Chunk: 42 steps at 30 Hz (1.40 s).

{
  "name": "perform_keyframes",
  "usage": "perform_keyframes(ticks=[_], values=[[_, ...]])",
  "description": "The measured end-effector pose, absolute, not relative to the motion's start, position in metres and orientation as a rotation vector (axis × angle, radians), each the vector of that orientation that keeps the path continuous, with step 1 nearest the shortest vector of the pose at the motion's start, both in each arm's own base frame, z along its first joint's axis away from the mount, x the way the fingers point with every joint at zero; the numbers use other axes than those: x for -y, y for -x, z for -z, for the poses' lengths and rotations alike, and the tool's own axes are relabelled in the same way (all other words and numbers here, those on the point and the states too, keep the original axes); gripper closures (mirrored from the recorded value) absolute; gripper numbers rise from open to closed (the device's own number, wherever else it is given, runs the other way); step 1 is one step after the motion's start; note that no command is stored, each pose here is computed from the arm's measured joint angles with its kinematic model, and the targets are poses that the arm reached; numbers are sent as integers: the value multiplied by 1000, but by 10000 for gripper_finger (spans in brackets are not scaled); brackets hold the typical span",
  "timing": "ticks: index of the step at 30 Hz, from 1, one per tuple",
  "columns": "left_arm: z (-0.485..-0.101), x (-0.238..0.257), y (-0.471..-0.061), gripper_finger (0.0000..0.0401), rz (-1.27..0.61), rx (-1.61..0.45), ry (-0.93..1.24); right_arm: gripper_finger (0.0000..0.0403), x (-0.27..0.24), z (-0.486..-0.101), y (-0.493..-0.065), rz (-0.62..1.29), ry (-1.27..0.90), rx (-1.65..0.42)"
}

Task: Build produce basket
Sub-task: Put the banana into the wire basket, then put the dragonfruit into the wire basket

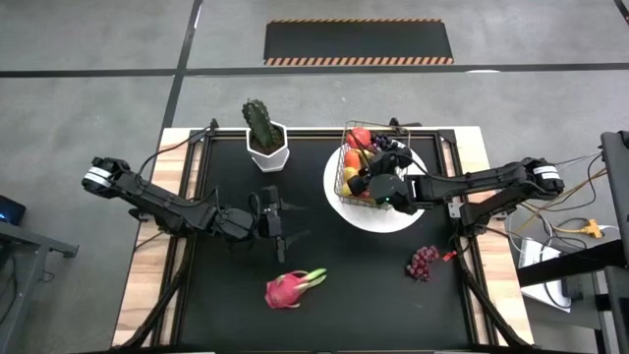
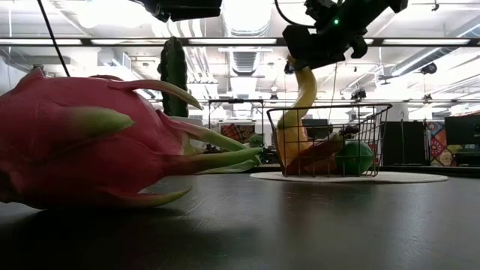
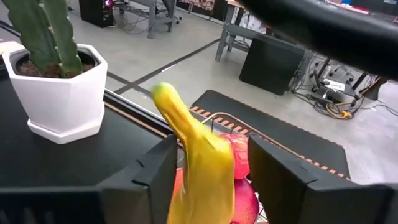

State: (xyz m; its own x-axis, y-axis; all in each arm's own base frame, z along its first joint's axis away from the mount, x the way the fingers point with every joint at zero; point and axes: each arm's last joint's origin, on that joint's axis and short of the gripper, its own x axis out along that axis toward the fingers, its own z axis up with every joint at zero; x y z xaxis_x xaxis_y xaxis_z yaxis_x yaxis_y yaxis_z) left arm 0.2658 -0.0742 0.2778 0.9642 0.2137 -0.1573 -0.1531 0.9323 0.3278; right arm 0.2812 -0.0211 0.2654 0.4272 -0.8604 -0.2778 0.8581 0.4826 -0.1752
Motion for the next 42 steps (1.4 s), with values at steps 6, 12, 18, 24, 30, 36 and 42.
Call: perform_keyframes(ticks=[6, 12, 18, 24, 30, 36, 42], values=[[-278, 74, -266, 134, -189, -193, -319, 174, 21, -268, -280, 1072, 3, -343], [-278, 74, -266, 134, -189, -193, -318, 143, 21, -277, -273, 1052, -14, -327], [-278, 74, -266, 134, -189, -193, -317, 134, 18, -290, -263, 904, -75, -334], [-278, 74, -266, 134, -190, -191, -291, 145, 9, -309, -250, 551, -205, -323], [-277, 75, -266, 134, -186, -191, -289, 154, -19, -321, -242, 18, -354, -359], [-277, 75, -266, 134, -186, -191, -289, 154, -51, -316, -245, -204, -415, -418], [-277, 80, -264, 134, -178, -191, -145, 154, -66, -303, -241, -239, -339, -539]])
